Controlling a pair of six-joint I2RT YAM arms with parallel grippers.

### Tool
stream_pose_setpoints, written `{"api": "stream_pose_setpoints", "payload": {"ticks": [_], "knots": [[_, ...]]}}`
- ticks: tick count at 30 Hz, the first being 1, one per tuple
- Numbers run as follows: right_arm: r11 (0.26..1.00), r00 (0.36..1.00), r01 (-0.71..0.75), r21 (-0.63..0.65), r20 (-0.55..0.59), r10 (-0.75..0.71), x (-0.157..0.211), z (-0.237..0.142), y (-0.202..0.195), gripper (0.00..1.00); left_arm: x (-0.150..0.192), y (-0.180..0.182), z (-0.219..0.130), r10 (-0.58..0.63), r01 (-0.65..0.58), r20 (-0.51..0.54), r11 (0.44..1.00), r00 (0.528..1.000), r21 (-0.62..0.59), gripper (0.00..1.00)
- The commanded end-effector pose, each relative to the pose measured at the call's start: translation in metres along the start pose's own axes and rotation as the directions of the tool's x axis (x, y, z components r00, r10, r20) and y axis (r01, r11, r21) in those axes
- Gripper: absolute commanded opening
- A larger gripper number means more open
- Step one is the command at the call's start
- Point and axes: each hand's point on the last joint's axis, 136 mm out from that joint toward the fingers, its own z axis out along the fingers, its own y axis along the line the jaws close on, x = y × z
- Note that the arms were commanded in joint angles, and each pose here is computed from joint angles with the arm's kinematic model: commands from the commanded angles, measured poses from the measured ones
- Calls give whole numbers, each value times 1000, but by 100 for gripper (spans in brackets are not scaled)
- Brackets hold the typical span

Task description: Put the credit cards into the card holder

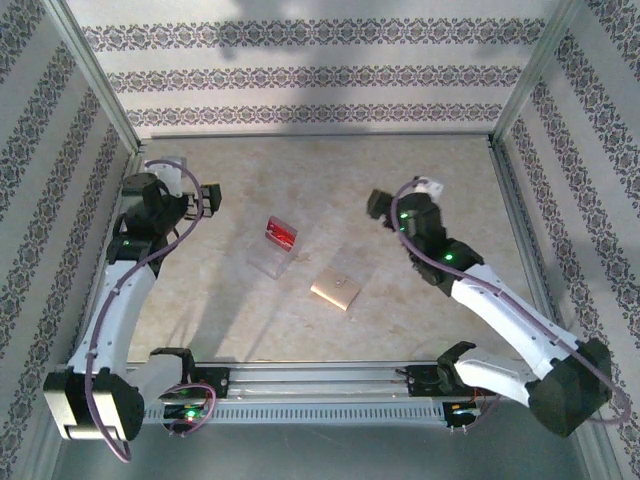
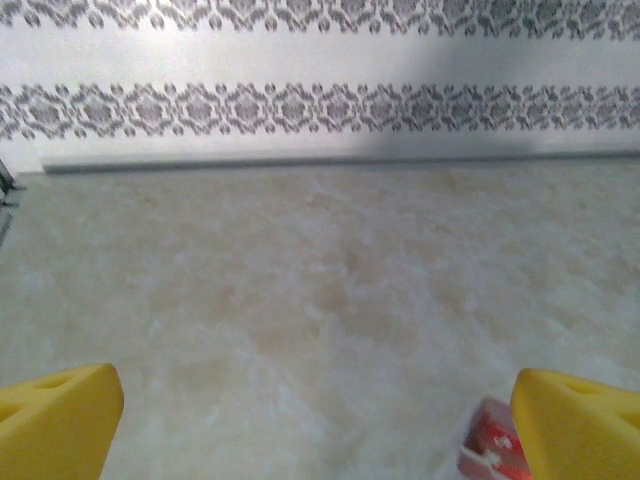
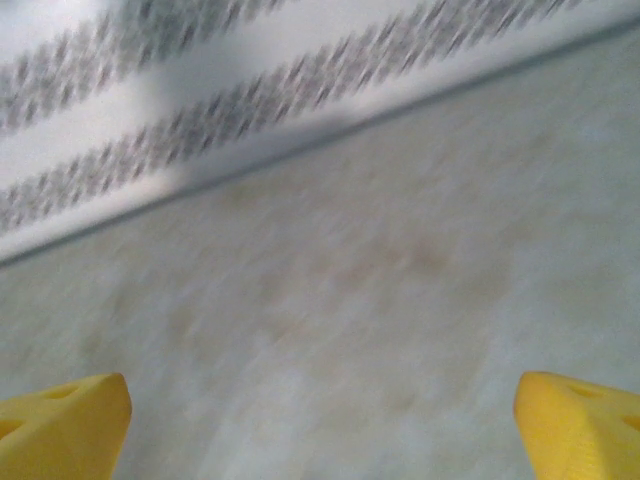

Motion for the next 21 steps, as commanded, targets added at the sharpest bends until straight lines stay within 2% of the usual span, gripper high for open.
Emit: {"api": "stream_pose_setpoints", "payload": {"ticks": [1,5,10,14,21], "knots": [[992,995,-18,121,-99,30,39,-8,10,97,70,4,1,-64,67,-224,998,973,9,100],[988,986,53,144,-165,-28,67,-13,49,96,84,3,5,-80,87,-223,996,971,19,100],[985,966,-6,175,-255,51,118,-12,73,90,95,3,8,-97,105,-232,994,968,24,100],[987,947,-29,159,-313,79,149,-1,93,81,98,-1,10,-99,113,-229,992,968,48,100],[992,930,-11,130,-363,57,183,29,130,72,102,-3,9,-92,107,-218,993,972,58,100]]}}
